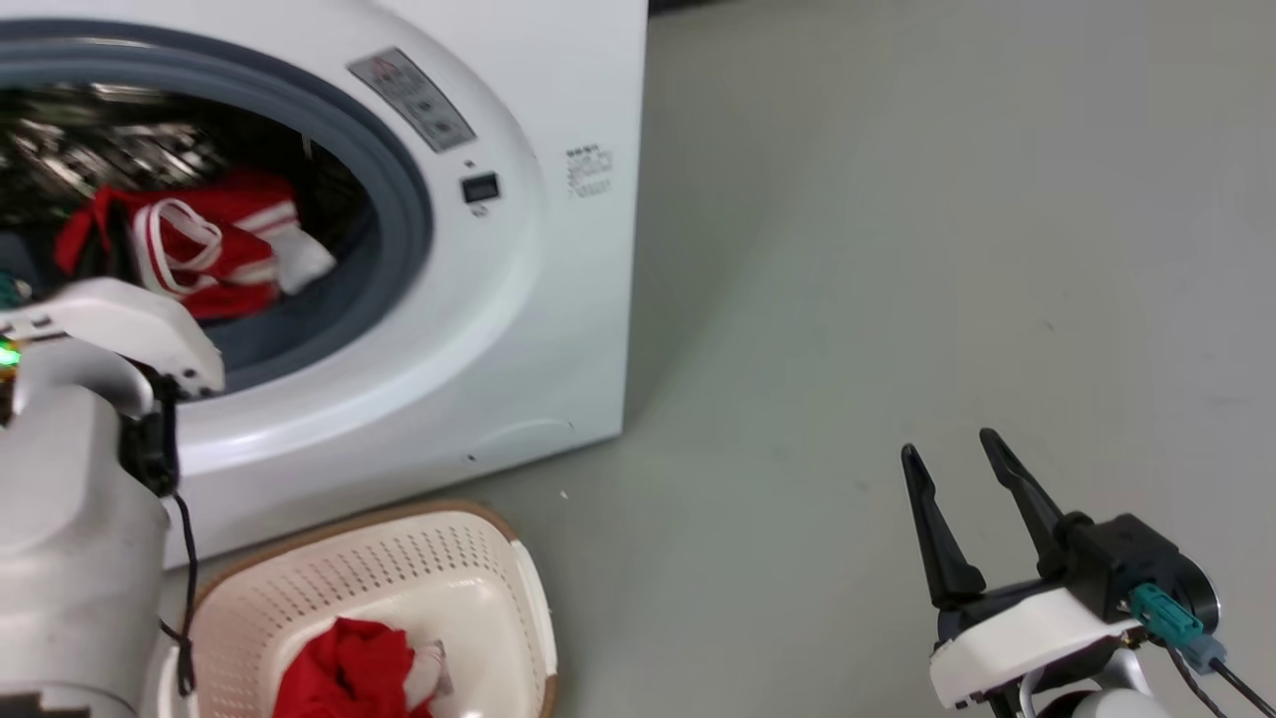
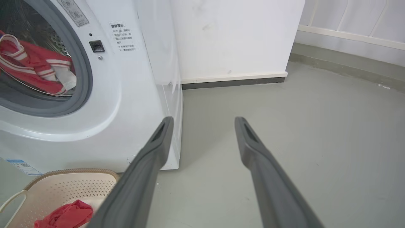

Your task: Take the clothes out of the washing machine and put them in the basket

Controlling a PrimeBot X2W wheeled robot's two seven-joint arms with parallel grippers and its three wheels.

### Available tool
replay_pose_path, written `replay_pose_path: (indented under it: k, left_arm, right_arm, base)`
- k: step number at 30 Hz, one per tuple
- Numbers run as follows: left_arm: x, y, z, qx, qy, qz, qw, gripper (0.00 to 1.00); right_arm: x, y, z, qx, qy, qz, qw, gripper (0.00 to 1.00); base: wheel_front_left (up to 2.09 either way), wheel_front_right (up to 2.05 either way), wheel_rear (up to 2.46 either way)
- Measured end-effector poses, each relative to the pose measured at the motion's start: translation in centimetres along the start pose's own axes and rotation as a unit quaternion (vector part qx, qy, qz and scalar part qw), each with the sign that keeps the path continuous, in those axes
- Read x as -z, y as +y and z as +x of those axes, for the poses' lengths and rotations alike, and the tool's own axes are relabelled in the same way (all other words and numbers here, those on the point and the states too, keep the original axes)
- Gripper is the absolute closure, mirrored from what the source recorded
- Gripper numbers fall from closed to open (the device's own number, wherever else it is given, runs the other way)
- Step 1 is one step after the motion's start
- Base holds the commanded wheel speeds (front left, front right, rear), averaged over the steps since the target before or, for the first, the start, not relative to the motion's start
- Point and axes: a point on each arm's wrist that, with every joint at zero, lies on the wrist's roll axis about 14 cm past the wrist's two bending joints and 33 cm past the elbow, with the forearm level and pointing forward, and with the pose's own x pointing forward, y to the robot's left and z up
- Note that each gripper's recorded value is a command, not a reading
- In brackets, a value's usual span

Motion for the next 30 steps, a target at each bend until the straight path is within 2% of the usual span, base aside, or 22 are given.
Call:
replay_pose_path:
  k: [7,15,23,30]
  left_arm:
    - [-4.1,-0.8,-4.0,0.025,-0.055,0.027,0.998,1.00]
    - [-7.4,-1.9,-8.8,0.033,-0.115,0.008,0.993,1.00]
    - [-7.0,-2.9,-14.1,0.034,-0.134,-0.017,0.990,1.00]
    - [-3.2,-4.0,-18.8,0.028,-0.086,-0.046,0.995,1.00]
  right_arm:
    - [-2.1,0.8,-1.1,-0.014,-0.030,0.001,0.999,0.00]
    - [-3.6,1.4,-2.5,-0.025,-0.049,0.000,0.998,0.00]
    - [-4.2,2.1,-3.2,-0.037,-0.055,-0.012,0.998,0.00]
    - [-4.0,2.9,-3.3,-0.050,-0.050,-0.012,0.997,0.00]
  base:
    - [0.00,0.00,0.00]
    - [0.00,0.00,0.00]
    - [0.00,0.00,0.00]
    - [0.00,0.00,0.00]
